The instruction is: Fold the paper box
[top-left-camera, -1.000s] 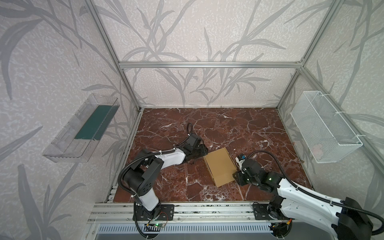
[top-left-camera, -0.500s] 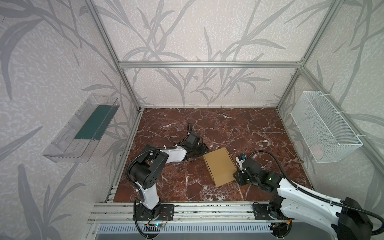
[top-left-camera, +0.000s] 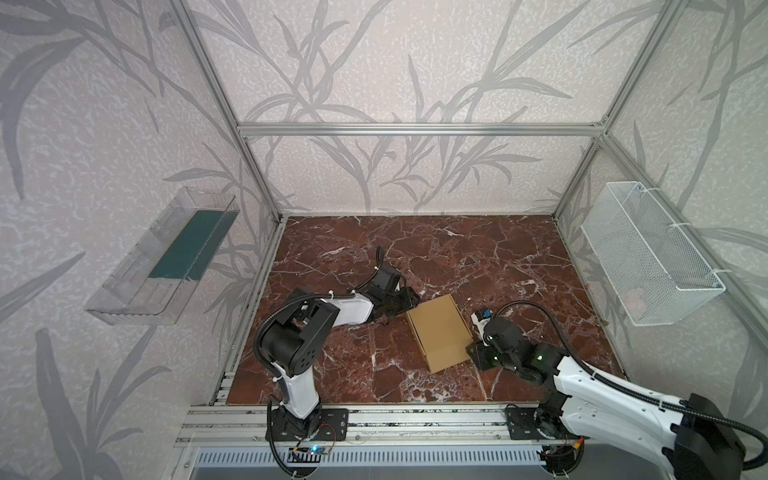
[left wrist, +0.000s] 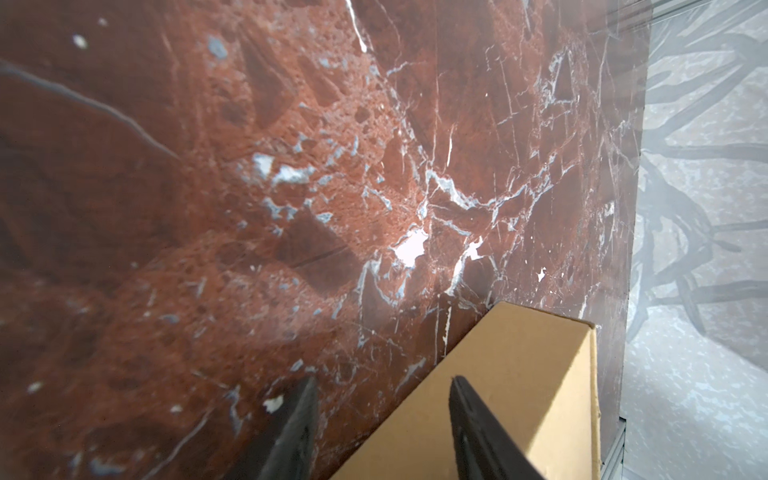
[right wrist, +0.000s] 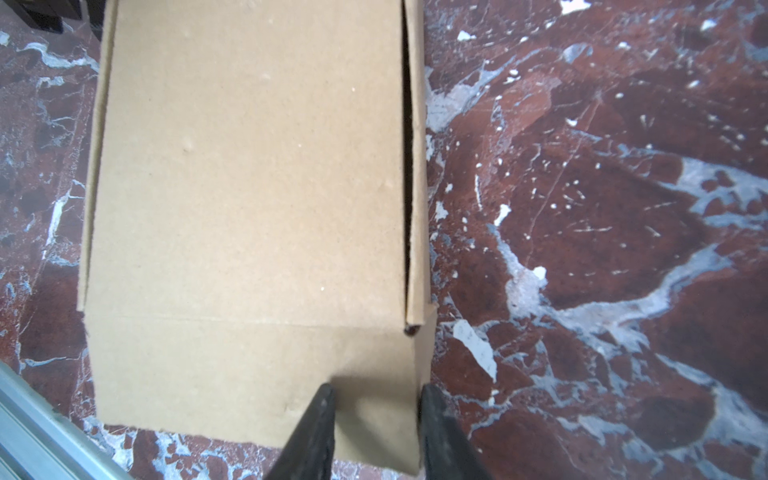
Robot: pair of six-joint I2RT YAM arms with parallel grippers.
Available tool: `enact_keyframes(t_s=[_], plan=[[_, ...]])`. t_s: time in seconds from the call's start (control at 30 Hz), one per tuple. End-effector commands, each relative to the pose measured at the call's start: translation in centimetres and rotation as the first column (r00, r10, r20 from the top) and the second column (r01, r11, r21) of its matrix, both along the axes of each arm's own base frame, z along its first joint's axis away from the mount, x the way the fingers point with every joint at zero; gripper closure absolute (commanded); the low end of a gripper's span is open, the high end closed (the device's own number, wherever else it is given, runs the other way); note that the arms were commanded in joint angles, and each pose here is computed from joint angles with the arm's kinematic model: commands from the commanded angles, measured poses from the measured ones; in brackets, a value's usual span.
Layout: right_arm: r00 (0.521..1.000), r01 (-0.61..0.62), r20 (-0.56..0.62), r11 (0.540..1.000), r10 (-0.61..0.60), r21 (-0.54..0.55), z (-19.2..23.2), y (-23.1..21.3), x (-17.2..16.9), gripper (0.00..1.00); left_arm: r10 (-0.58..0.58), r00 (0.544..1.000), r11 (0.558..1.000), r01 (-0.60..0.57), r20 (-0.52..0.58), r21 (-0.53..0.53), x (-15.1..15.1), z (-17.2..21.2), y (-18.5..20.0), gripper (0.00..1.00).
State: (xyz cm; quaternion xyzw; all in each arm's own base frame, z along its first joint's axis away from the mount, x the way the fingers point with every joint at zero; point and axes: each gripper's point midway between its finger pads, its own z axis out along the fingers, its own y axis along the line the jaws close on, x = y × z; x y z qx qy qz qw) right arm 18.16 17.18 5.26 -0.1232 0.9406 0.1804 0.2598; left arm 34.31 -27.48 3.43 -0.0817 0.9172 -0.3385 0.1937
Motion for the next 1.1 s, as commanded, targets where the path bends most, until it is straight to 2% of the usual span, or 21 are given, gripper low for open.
enact_keyframes(t_s=[0.0,0.33,0.67,1.07], plan=[[1.000,0.010,-0.013,1.000,-0.010,-0.008,-0.5,-0.3,-0.1,0.65,0.001,0.997,0.999,0.002,-0.083,0.032,-1.7,-2.8,0.9,0.46],[0.999,0.017,-0.034,1.000,-0.017,-0.004,-0.8,-0.1,0.0,0.59,0.005,0.992,1.000,-0.002,-0.127,0.026,-3.4,-4.8,1.6,0.46],[0.999,0.019,-0.032,1.000,-0.019,0.011,-0.5,0.1,0.3,0.43,0.001,0.989,1.000,0.003,-0.145,0.026,-4.2,-5.9,1.8,0.46],[0.999,0.017,-0.034,0.999,-0.015,0.051,0.2,0.4,0.6,0.31,-0.010,0.988,1.000,0.013,-0.153,0.019,-4.3,-6.1,1.6,0.46]])
